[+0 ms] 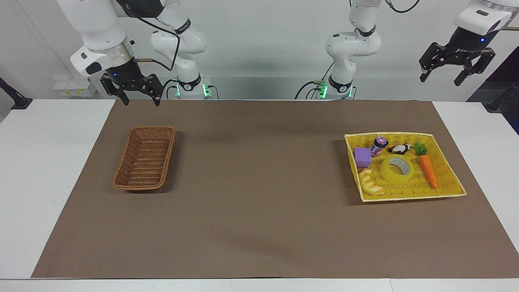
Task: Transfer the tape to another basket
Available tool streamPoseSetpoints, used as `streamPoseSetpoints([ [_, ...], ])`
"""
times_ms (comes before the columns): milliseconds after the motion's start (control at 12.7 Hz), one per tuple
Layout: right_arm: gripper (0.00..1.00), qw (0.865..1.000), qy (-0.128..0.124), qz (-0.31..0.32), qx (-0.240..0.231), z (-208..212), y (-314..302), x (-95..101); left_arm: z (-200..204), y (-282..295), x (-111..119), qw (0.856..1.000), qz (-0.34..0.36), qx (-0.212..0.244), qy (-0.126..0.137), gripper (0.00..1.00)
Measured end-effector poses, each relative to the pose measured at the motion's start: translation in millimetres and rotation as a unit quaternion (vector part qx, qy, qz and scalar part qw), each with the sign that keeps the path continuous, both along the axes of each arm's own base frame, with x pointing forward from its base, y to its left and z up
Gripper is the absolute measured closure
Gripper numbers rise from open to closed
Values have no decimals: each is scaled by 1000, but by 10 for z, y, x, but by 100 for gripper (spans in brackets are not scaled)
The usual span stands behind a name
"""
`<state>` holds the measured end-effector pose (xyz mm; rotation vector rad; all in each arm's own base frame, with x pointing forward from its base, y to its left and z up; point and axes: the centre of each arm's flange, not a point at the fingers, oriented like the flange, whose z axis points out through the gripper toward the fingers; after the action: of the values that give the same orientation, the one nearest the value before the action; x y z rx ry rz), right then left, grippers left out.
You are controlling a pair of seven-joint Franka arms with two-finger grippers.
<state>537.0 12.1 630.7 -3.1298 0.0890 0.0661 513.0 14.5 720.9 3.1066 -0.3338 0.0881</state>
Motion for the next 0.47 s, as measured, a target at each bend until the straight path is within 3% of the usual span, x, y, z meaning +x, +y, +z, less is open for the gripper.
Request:
streamPoseSetpoints([
  [474,0,1000,0,0,0,2,0,-1,-35,22,-31,1000,2,0,4,0],
])
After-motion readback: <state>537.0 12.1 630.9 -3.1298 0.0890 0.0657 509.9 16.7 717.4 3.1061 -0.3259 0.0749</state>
